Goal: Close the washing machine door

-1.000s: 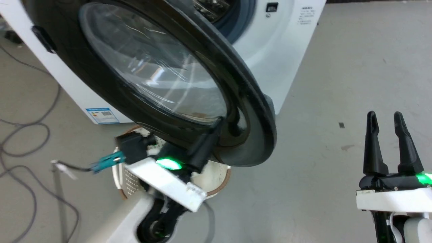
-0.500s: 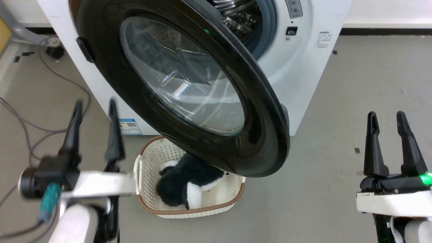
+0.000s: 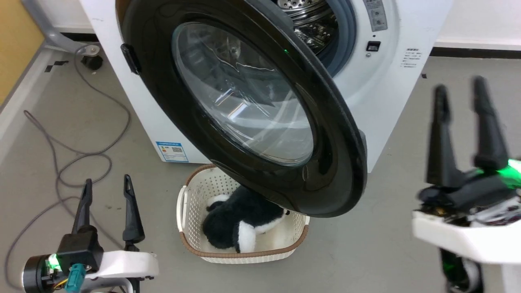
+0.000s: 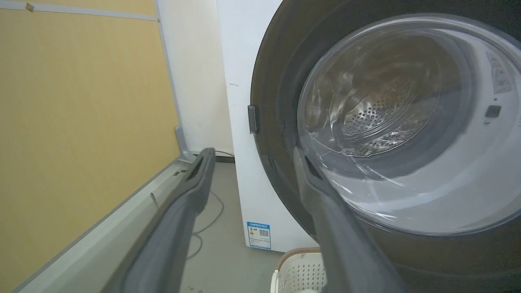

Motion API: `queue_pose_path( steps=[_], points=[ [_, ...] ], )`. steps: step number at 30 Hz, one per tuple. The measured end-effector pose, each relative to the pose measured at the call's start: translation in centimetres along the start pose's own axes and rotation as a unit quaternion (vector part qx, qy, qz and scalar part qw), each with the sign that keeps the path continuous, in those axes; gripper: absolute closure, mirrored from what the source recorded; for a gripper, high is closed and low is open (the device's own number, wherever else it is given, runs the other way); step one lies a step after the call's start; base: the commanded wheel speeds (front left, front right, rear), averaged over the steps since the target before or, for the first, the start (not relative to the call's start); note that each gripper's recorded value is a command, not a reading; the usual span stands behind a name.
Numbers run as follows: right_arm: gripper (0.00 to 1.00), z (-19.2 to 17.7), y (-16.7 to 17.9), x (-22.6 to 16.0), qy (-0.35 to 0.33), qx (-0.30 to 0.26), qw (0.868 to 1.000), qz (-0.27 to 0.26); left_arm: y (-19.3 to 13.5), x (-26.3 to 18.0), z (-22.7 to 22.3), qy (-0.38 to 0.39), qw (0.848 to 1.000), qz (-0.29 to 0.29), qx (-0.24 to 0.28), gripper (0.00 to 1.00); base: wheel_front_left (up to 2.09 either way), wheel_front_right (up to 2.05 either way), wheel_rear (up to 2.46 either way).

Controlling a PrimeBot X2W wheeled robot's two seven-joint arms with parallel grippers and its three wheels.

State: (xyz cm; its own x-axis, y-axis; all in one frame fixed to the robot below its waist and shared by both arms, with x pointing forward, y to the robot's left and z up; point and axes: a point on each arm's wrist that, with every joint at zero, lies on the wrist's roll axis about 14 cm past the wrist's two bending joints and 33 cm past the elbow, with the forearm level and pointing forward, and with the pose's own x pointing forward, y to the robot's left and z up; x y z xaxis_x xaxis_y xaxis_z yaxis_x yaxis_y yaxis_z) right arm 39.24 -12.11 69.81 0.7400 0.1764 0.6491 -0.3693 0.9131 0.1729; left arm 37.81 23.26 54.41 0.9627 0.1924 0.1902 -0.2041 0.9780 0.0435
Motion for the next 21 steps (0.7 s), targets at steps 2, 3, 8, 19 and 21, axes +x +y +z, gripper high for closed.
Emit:
queue_pose_path(
  steps=[2,3,8,19,21],
  points=[
    [1.0,0.5,2.2,0.7,-0.014,0.017,0.999,0.032,0.1,-0.1,0.0,0.0,1.0,0.002,0.001,0.0,0.0,0.0,0.0],
    [1.0,0.8,3.3,0.9,-0.02,0.023,0.998,0.048,0.1,-0.2,0.0,0.0,1.0,0.003,0.001,0.0,0.0,0.0,0.0],
    [1.0,-0.5,8.0,0.4,0.002,0.052,0.991,0.126,-0.1,-0.3,-0.3,0.004,1.0,-0.004,-0.001,0.0,0.0,0.0,0.0],
    [1.0,-10.8,10.8,-6.6,0.196,-0.002,0.95,0.242,-1.1,-0.4,-1.3,0.018,0.999,-0.021,-0.022,0.0,0.0,0.0,0.0],
    [1.0,-12.0,9.7,-7.2,0.219,-0.011,0.948,0.233,-1.4,-0.4,-1.5,0.021,0.999,-0.025,-0.029,0.0,0.0,0.0,0.0]
  ],
)
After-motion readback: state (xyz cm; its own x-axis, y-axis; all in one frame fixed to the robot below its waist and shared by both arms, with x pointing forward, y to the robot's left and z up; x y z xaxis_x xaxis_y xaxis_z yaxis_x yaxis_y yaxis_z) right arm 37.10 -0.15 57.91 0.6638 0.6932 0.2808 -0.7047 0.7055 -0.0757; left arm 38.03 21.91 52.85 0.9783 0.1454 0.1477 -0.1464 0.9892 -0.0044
